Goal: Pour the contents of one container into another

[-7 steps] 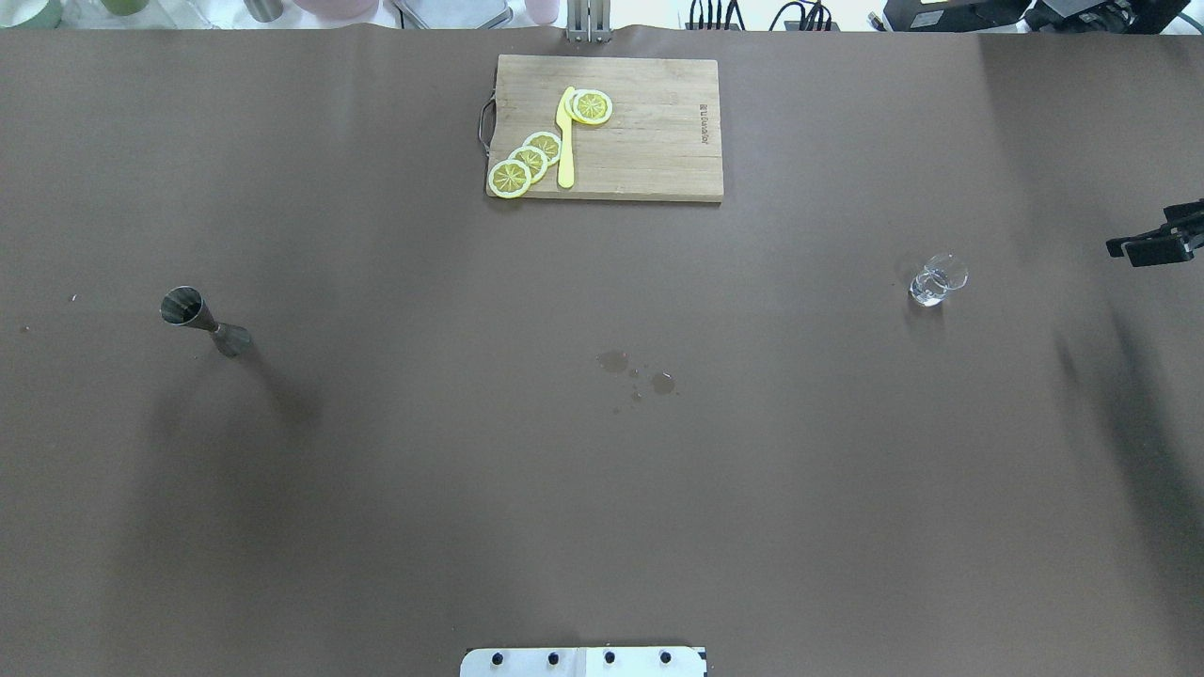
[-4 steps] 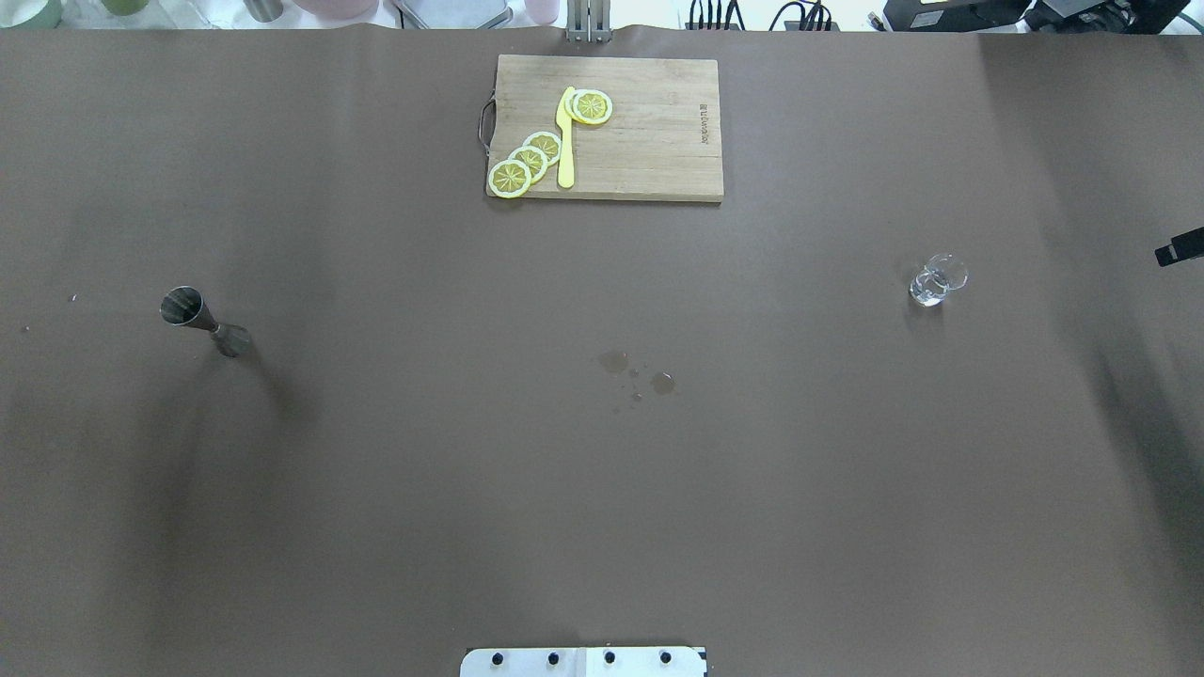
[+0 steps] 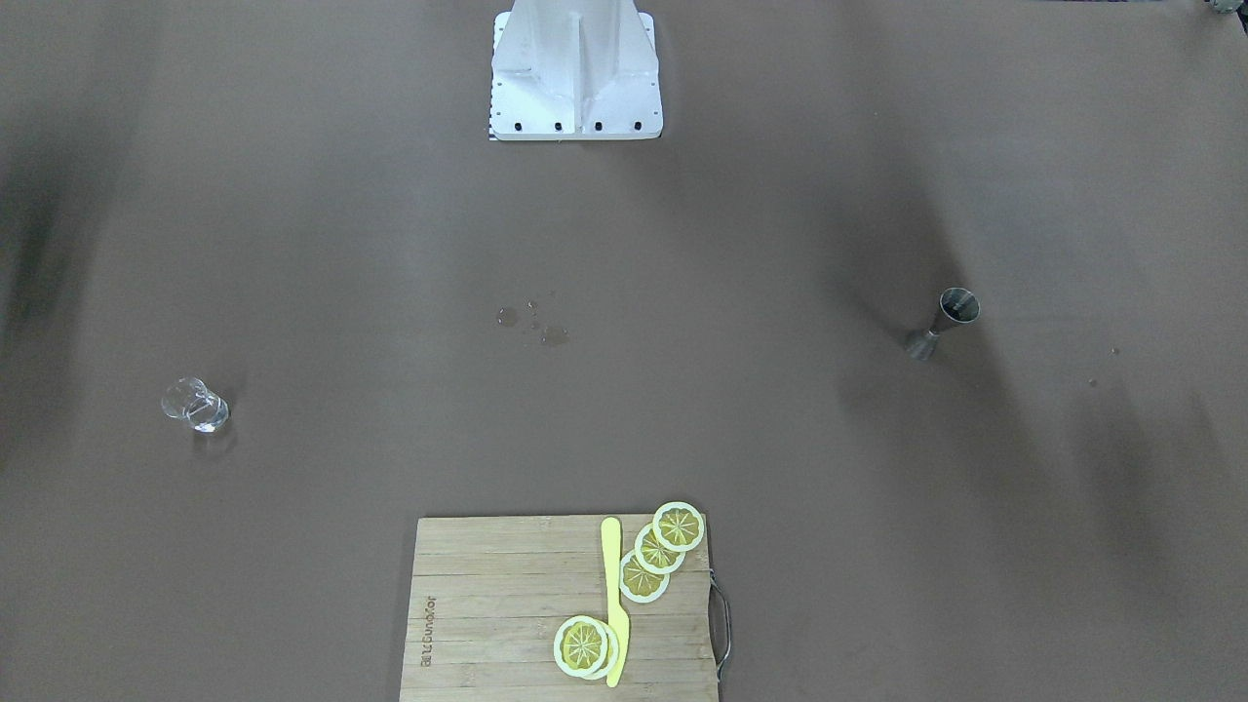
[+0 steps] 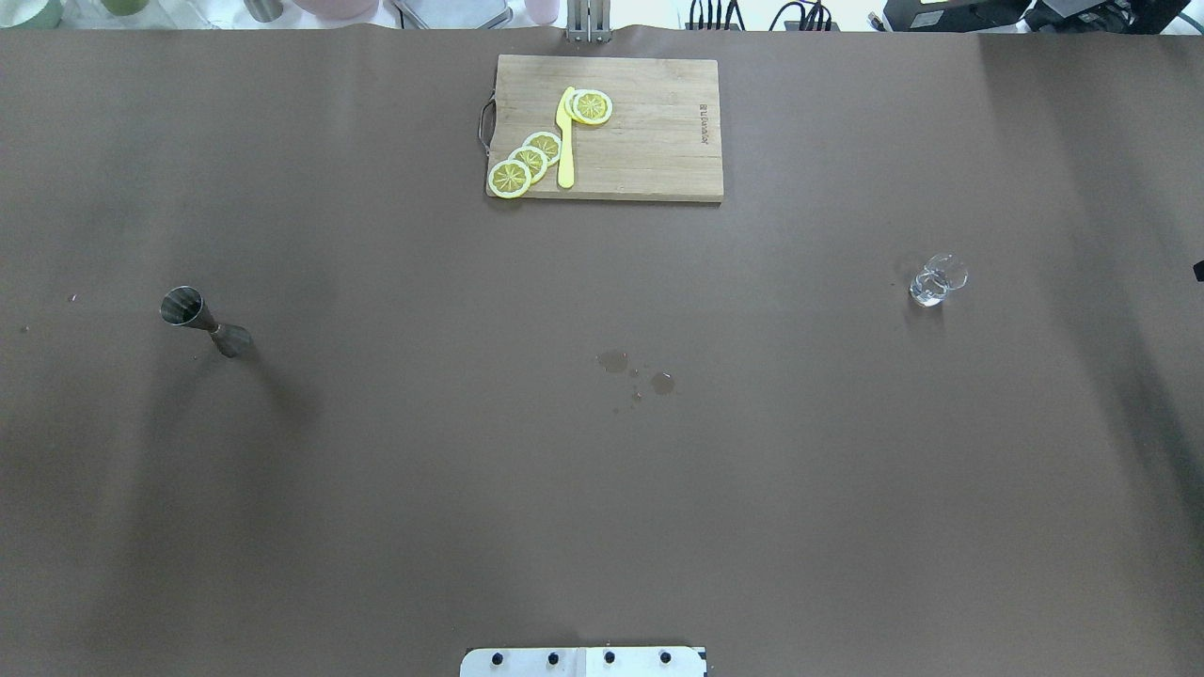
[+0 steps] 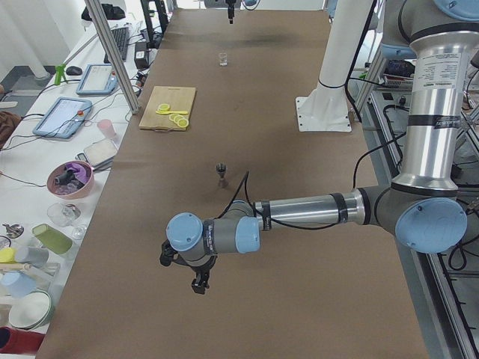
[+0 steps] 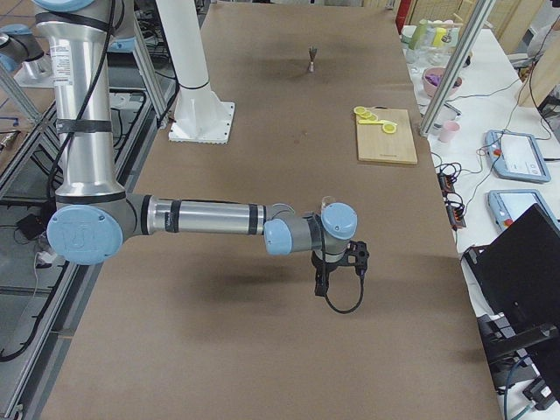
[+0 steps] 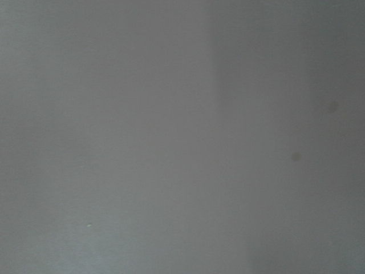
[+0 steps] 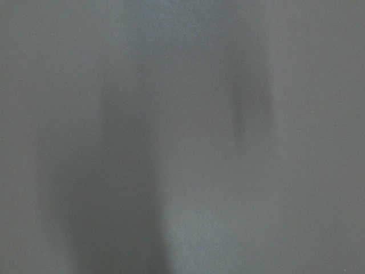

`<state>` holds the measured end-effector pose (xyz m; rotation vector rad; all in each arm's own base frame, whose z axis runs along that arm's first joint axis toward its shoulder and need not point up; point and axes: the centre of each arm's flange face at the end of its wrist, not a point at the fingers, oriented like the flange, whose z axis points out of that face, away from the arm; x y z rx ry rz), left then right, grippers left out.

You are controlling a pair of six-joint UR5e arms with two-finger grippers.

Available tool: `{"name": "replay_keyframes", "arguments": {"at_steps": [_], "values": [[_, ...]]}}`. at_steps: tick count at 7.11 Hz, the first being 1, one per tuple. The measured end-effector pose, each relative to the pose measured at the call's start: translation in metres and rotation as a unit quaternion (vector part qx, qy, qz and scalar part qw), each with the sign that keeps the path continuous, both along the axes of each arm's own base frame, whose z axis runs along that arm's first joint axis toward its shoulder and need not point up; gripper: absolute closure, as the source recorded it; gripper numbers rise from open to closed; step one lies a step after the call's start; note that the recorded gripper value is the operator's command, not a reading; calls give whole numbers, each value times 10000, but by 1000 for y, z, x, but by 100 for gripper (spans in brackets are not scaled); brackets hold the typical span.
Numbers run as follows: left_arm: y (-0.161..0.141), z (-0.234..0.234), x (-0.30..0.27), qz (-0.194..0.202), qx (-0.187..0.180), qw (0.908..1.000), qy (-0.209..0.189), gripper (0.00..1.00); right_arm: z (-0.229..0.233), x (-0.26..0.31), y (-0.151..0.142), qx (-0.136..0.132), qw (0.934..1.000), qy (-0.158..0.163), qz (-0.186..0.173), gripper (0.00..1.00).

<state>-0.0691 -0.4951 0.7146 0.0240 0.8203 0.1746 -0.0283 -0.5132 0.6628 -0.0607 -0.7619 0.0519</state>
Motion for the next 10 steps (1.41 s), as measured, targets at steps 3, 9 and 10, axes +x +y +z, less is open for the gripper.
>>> {"name": "replay_keyframes", "arguments": {"at_steps": [3,9,10], "values": [[-11,-59,-10,-669,-70,9977,-41,2,3,40,5,-157,9991,-110,386,0],[10,-75,-6,-898,-407,9951,-54,1,-25,95,9,-116,9957,-82,911,0],[13,-70,-6,-945,-458,9945,-55,1,-26,95,9,-81,9960,-67,889,0]]}}
